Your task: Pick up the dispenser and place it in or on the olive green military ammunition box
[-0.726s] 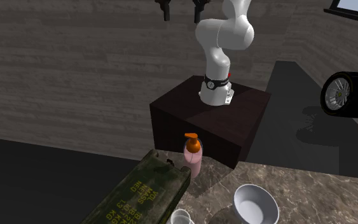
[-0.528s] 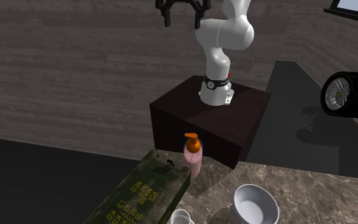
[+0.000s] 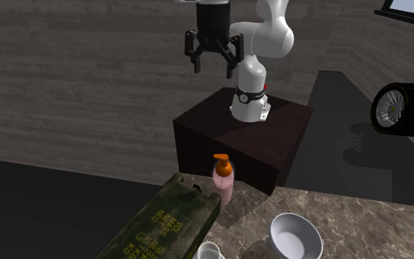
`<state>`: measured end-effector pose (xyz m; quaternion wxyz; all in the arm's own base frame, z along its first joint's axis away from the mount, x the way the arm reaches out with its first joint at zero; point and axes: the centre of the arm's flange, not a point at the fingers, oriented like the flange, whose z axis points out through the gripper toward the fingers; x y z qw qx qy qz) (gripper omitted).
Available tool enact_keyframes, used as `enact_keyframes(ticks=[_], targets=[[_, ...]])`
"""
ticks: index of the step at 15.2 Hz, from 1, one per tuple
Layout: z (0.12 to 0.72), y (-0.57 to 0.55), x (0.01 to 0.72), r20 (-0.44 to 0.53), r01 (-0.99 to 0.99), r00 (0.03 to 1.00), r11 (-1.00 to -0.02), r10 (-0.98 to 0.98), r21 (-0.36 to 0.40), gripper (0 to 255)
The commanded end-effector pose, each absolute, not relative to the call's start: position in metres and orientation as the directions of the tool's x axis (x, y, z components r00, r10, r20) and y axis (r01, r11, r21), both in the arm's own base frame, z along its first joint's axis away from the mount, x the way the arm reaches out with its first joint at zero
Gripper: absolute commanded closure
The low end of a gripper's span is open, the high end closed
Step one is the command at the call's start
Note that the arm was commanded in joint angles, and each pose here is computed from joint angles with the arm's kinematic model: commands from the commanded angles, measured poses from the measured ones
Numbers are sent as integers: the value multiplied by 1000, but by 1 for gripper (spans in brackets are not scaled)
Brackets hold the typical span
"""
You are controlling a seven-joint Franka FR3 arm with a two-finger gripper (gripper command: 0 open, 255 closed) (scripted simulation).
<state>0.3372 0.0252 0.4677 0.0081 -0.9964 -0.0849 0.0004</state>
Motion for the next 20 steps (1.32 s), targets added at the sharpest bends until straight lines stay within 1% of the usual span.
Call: enact_keyframes(ticks=[1,20], targets=[[444,32,342,3,170,985,-985,170,-16,0],[203,89,386,-4,177,984,-984,177,-10,0]])
